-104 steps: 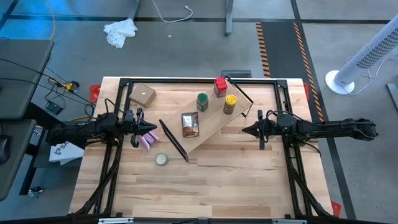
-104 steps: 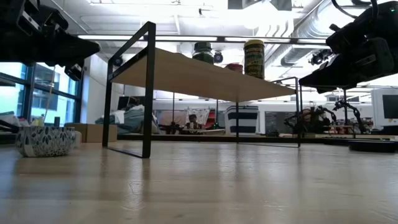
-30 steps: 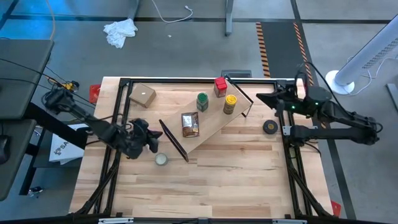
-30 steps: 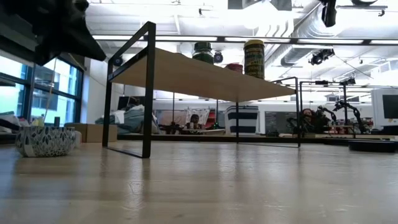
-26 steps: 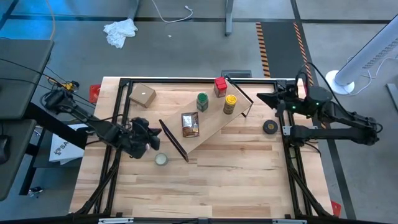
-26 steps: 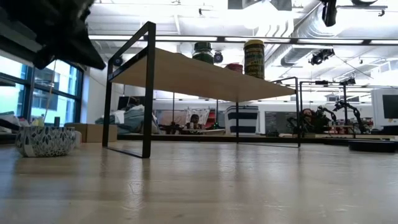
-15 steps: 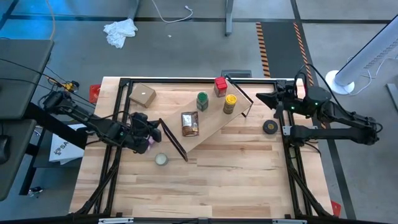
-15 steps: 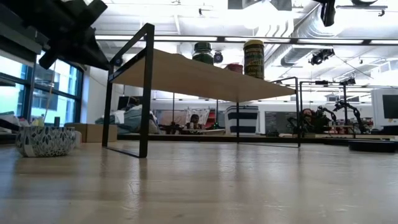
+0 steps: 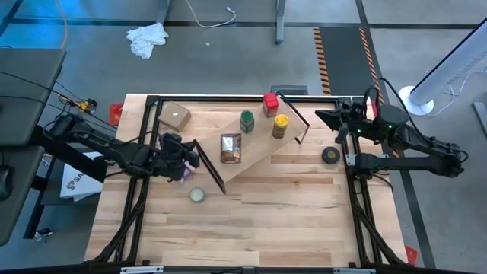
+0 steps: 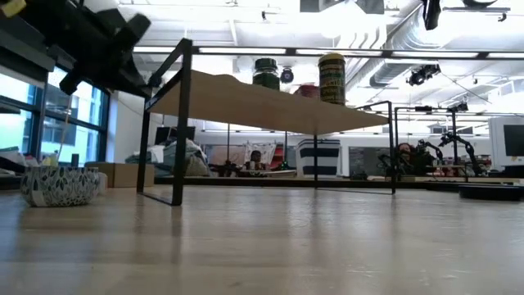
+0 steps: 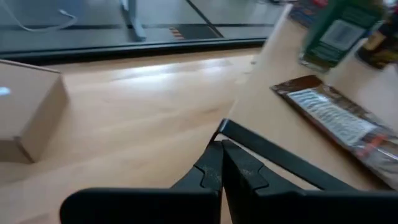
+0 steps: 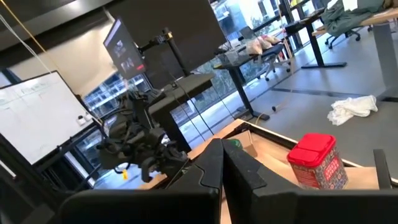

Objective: Shelf spices
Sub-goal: Adjust the shelf, then remove the red spice can from the shelf

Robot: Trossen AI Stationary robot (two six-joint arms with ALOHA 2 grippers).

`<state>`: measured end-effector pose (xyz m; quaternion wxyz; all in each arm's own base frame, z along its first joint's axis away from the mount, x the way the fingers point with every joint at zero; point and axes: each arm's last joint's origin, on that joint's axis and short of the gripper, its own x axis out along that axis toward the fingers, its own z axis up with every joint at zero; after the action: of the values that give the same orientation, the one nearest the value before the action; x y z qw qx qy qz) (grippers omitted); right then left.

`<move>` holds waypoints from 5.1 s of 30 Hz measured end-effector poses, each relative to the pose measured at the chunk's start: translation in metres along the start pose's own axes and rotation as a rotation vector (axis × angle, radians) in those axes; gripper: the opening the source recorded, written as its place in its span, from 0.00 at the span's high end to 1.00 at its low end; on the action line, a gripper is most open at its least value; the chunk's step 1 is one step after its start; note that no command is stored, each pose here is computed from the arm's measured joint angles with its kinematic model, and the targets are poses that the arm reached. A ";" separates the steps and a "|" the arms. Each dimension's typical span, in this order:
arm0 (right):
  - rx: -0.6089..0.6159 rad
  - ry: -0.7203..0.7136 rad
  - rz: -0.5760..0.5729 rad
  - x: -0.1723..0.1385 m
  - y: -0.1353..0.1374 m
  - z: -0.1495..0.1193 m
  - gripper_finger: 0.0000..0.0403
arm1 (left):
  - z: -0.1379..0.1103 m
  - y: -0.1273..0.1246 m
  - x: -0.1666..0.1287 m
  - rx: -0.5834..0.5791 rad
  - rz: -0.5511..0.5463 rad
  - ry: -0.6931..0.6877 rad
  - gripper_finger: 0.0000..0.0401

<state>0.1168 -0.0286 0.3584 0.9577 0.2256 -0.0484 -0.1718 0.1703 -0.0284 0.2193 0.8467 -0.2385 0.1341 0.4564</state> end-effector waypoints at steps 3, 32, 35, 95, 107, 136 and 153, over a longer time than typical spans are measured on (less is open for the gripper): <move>0.007 0.001 0.001 0.000 0.000 0.000 1.00 | 0.007 0.004 0.007 0.023 0.049 -0.016 1.00; 0.561 0.115 -0.675 0.029 -0.073 -0.103 1.00 | 0.065 0.035 0.039 0.271 0.063 0.003 1.00; 0.564 0.122 -0.675 0.029 -0.077 -0.101 1.00 | 0.065 0.039 0.035 0.281 0.053 0.026 1.00; 0.617 0.495 -0.340 0.026 -0.026 -0.131 1.00 | 0.053 0.042 0.066 0.097 0.038 0.096 1.00; 0.588 0.469 -0.337 0.004 -0.024 -0.125 1.00 | 0.080 0.042 0.041 0.244 -0.015 0.044 1.00; 0.131 0.203 -0.130 0.062 0.037 -0.024 0.62 | 0.179 0.008 0.002 0.244 -0.415 0.048 0.27; 0.092 0.833 -0.735 0.178 0.014 0.059 0.31 | 0.185 0.008 0.002 0.104 -0.401 0.005 0.25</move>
<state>0.2776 -0.1042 0.4200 0.7620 0.3182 0.4088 -0.3886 0.1667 0.0745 0.3734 0.9313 -0.2176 0.1095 0.2707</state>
